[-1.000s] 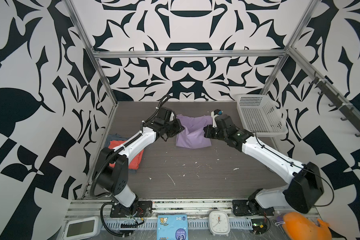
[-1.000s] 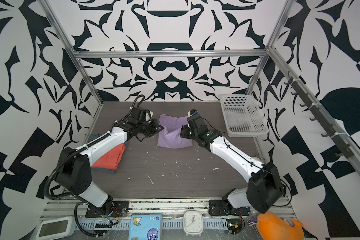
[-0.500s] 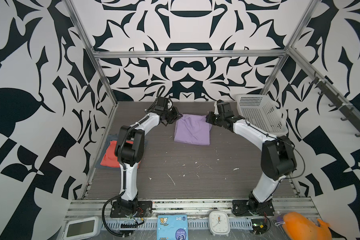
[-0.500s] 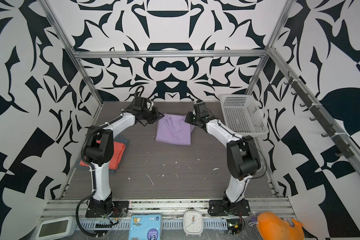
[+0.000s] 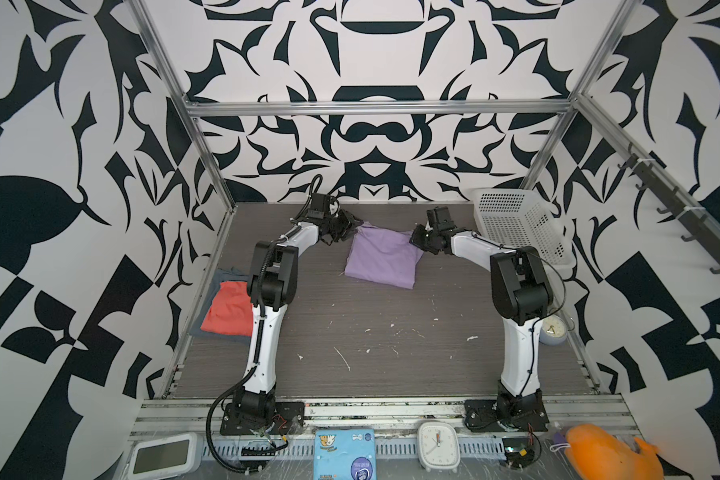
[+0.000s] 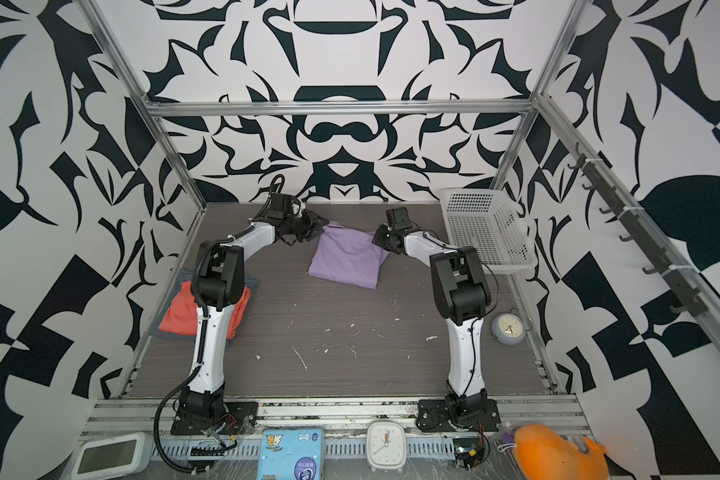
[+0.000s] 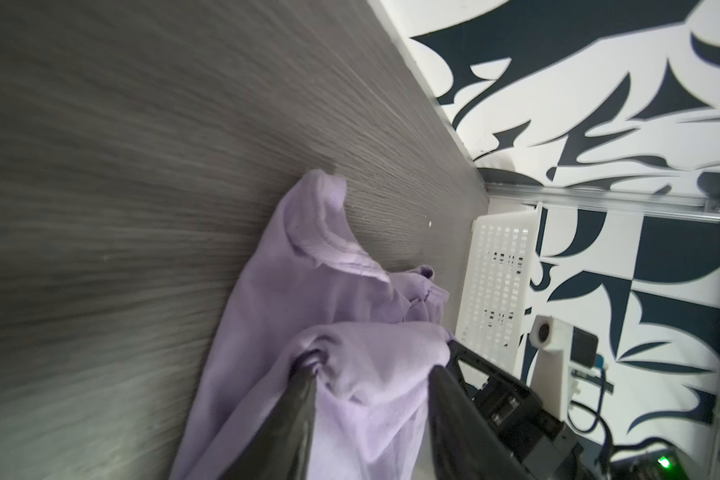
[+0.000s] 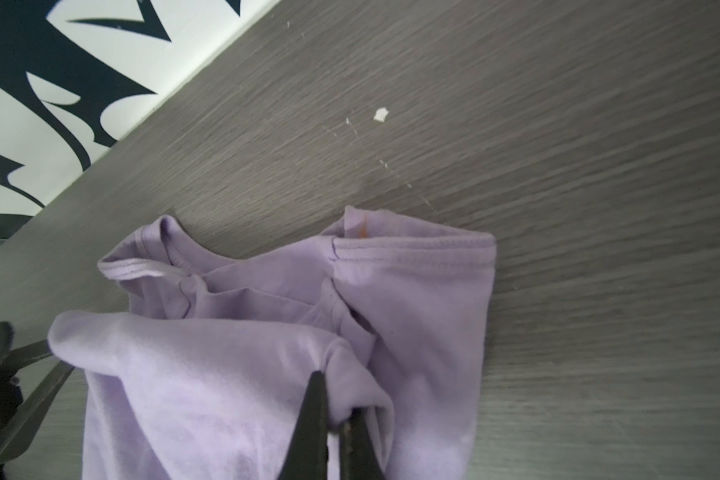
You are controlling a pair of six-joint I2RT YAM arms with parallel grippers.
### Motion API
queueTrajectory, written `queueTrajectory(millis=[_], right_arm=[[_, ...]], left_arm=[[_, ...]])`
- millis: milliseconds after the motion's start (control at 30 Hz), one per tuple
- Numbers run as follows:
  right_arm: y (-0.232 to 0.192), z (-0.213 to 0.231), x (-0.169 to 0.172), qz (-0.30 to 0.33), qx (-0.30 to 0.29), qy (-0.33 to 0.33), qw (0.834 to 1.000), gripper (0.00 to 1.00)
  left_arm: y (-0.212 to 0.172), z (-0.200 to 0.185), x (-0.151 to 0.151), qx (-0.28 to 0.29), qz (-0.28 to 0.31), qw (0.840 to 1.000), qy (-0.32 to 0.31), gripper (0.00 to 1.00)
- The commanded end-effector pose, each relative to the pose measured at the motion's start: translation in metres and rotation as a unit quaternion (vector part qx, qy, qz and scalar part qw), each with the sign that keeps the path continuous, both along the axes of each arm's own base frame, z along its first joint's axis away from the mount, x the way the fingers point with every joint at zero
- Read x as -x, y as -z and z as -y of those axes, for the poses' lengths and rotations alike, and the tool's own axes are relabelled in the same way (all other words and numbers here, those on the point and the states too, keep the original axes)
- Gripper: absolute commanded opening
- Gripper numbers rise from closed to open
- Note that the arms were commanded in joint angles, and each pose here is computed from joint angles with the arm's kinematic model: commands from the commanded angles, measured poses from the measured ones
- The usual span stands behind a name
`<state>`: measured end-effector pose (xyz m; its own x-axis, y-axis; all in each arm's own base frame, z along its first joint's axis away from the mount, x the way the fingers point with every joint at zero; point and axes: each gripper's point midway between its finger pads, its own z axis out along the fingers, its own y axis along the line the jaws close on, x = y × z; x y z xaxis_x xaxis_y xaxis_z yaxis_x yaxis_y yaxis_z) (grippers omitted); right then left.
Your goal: Fold and stack the t-shirts
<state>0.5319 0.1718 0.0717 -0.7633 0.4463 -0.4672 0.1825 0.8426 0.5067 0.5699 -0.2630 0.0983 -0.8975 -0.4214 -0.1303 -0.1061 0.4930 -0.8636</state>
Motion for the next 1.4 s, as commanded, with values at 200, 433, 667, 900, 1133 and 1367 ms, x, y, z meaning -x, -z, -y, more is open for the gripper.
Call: queueTrajectory(millis=[200, 433, 667, 900, 1133, 1367], right_arm=[[-0.059, 0.030, -0.015, 0.070, 0.007, 0.055, 0.996, 0.35], [-0.080, 0.028, 0.004, 0.086, 0.010, 0.048, 0.995, 0.37], [-0.078, -0.013, 0.004, 0.091, -0.003, 0.012, 0.996, 0.35], [-0.064, -0.031, -0.014, 0.100, -0.007, 0.006, 0.995, 0.34], [-0.047, -0.030, -0.027, 0.106, 0.003, 0.017, 0.994, 0.33], [-0.019, -0.013, -0.039, 0.088, 0.032, 0.047, 0.994, 0.33]], left_arm=[[-0.038, -0.036, -0.007, -0.025, 0.058, 0.998, -0.031, 0.59], [-0.051, -0.035, 0.025, -0.084, 0.082, 0.993, 0.000, 0.62], [-0.040, 0.008, 0.047, -0.088, 0.081, 0.991, 0.066, 0.69], [-0.028, 0.046, 0.038, -0.041, 0.083, 0.992, 0.087, 0.73], [-0.007, 0.059, 0.010, 0.009, 0.077, 0.995, 0.060, 0.74], [0.009, 0.055, -0.016, 0.030, 0.076, 0.997, 0.017, 0.74]])
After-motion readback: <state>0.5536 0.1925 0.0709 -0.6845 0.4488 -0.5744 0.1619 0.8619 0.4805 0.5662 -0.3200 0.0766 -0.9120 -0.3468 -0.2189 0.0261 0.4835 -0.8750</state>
